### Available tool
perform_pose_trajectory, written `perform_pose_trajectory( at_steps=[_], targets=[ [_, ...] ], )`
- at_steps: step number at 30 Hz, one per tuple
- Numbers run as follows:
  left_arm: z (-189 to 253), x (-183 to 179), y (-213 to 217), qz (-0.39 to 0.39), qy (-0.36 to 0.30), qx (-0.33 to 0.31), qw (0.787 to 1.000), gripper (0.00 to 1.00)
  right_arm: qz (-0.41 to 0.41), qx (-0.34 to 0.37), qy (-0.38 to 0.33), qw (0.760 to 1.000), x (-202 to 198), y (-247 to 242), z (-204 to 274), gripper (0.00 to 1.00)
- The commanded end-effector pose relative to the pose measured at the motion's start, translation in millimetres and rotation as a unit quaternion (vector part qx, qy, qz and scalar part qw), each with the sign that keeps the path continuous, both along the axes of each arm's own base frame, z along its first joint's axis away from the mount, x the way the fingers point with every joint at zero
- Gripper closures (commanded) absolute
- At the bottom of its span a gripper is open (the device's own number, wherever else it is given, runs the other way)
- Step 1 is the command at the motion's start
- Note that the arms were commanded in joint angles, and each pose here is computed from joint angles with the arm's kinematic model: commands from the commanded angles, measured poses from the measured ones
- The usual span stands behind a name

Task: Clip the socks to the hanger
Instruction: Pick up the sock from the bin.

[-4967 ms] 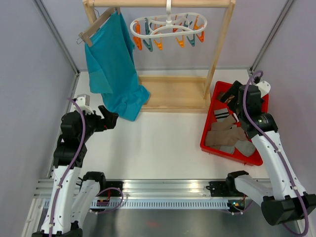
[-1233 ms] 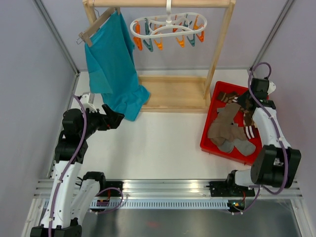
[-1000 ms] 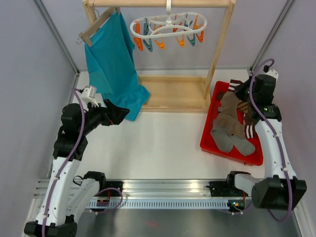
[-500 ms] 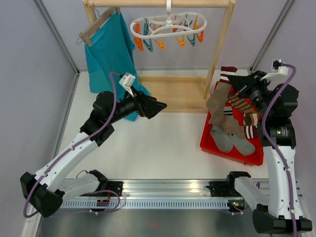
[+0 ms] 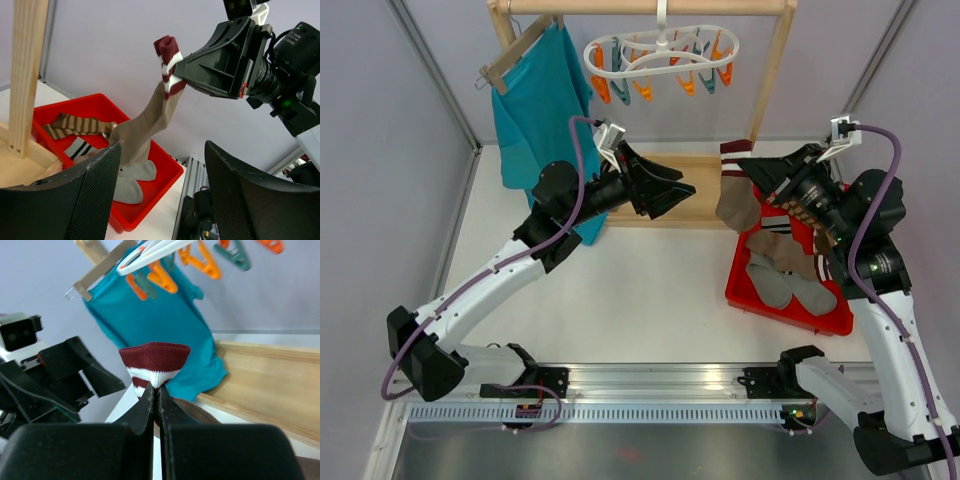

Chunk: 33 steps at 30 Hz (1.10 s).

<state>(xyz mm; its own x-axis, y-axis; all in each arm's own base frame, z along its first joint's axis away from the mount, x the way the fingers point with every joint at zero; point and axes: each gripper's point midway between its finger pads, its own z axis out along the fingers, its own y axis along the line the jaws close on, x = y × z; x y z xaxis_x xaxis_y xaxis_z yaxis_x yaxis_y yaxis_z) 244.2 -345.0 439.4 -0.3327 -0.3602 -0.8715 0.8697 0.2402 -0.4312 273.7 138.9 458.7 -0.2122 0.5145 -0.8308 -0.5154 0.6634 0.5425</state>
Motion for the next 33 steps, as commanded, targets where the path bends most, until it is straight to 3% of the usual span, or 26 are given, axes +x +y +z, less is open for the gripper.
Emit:
perform_pose_trajectory(
  at_steps=[1,11,17,33],
  targets=[
    [19,-2,-11,-0.013,-0.032,-0.016,0.999,0.29,0.020,0.013,-0.024,0.999,0,18,17,1.00],
    [23,7,-21,0.008,-0.047,-0.007,0.999,0.41,0.046,-0.002,-0.011,0.999,0,69,6,1.00],
    [15,13,-18,0.029,-0.045,0.008,0.999,0.55,0.037,-0.014,-0.010,0.999,3,81,4,1.00],
    [11,8,-5,0.045,-0.053,0.015,0.997,0.68,0.042,-0.027,-0.003,0.999,5,91,2,1.00]
  ],
)
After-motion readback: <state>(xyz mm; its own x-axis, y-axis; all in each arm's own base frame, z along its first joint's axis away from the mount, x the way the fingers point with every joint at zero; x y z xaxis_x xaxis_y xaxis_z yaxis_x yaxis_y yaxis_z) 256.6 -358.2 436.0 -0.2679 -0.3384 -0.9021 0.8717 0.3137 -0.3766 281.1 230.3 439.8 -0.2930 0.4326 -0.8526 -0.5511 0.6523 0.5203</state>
